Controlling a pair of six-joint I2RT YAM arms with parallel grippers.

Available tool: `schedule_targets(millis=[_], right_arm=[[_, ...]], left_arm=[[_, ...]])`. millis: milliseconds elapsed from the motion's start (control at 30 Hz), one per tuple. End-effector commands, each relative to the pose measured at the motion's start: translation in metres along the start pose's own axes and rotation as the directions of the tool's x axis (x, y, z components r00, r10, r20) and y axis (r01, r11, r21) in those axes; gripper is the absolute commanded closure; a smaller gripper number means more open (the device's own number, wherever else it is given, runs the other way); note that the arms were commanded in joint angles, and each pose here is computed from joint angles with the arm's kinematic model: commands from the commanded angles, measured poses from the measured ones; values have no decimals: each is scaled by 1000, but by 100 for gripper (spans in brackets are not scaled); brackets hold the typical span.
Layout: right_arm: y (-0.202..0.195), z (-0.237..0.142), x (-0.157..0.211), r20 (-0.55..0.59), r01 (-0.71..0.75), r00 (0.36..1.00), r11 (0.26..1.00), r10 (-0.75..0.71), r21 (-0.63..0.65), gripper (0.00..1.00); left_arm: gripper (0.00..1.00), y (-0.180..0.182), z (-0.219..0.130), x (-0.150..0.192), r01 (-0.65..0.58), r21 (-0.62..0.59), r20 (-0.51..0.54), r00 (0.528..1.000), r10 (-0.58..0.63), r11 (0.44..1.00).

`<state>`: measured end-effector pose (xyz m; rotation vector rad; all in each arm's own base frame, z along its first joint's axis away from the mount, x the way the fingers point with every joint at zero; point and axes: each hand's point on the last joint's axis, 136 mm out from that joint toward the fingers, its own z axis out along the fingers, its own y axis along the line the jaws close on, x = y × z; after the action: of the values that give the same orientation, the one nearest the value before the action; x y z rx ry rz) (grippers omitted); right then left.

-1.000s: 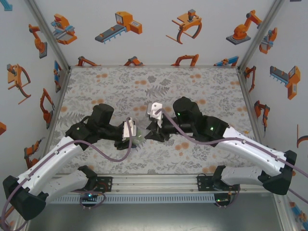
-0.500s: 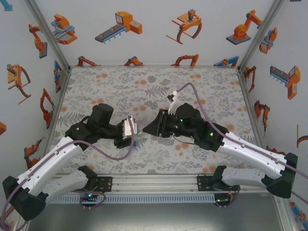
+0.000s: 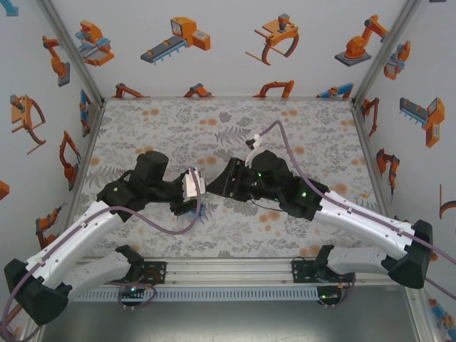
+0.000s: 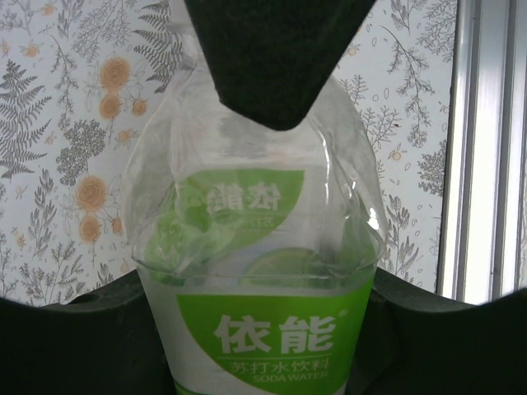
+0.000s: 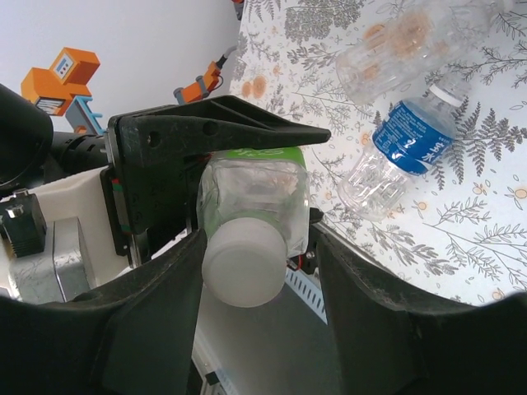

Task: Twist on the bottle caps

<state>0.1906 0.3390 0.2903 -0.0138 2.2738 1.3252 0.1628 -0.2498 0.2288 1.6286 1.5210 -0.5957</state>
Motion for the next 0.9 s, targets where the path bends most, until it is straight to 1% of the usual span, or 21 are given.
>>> schedule_targets(millis=[0,167,267,400,433,533,567,633,767,800,867], right_arm=[[13,-2,-9,18,-34,999,999,34,-43,49],[8,0,-10,26,-50,998,998,51,-43,59],[9,0,-11,26,-51,998,998,52,-47,62],[7,0,-11,24,-53,998,998,54,-44,72],[7,0,-11,23,-52,998,998,53,-45,75],[3,0,-12,23,-50,998,998,50,-30,80],[1,0,-13,23,-45,999,999,45,-23,81],[-4,0,-14,24,-30,999,1000,31,-3,84],[-21,0,-20,14,6,1000,997,-7,71,86],[-25,0,-21,6,17,1000,996,-17,91,87],[-39,1,-25,-15,38,999,989,-37,141,87]], left_arm=[[100,7,-5,-13,-9,-27,25,1000,10,1000],[100,5,-5,-14,-18,-18,34,999,19,1000],[100,4,-5,-14,-21,-16,35,999,22,1000],[100,4,-4,-13,-18,-12,31,999,18,1000],[93,4,-4,-13,-17,-13,30,999,17,1000],[61,5,-3,-11,-12,-19,23,1000,12,1000],[54,6,-4,-11,-9,-24,22,1000,10,1000],[47,7,-4,-11,-7,-26,20,1000,8,1000],[38,9,-4,-9,-6,-41,9,1000,7,999],[34,10,-4,-8,-5,-48,5,1000,5,999],[34,15,-5,-6,6,-76,-7,1000,-7,997]])
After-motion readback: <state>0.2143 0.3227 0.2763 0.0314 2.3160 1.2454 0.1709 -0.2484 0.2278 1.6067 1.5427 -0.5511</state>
